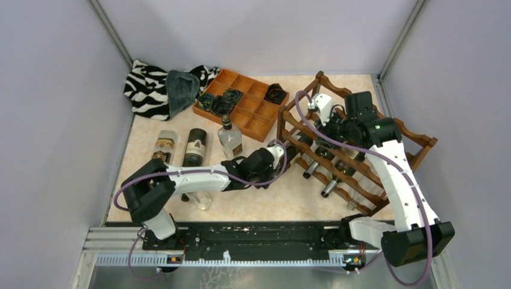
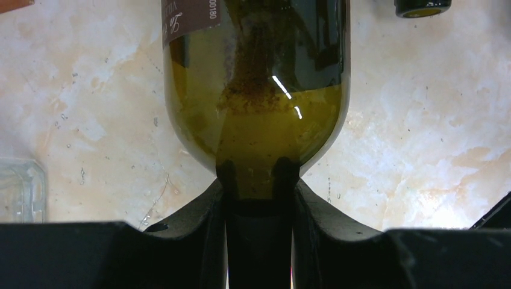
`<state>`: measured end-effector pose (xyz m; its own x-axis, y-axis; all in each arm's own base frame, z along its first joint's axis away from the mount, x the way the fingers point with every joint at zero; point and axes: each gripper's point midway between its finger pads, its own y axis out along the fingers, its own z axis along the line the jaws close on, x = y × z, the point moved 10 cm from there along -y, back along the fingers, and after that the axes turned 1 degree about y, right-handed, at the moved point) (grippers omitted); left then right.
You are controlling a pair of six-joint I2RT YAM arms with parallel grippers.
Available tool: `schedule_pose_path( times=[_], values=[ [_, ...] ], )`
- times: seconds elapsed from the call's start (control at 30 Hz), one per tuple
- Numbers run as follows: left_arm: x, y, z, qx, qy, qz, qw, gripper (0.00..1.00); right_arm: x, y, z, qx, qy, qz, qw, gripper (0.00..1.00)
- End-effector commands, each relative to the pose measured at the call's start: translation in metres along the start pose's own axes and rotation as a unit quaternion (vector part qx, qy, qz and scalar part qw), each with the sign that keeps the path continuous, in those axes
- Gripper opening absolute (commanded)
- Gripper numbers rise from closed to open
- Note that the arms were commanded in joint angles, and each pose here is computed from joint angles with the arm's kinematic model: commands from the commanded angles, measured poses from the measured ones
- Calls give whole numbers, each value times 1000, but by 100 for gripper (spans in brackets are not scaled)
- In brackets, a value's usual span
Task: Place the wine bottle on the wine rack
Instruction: Place the wine bottle in the wine rack.
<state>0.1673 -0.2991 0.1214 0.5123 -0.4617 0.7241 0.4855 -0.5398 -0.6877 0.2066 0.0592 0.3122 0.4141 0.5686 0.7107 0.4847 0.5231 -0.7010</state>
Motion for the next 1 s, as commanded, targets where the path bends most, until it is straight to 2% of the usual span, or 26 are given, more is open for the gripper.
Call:
schedule_pose_path(
  times=[0.0, 0.97],
  values=[
    [52, 1, -7, -25, -13, -105, 994, 0, 15, -12, 7, 21, -37, -68, 997, 0],
    [84, 38, 5, -36, -61, -154, 986, 0, 13, -14, 13, 35, -45, -88, 994, 0]
  ],
)
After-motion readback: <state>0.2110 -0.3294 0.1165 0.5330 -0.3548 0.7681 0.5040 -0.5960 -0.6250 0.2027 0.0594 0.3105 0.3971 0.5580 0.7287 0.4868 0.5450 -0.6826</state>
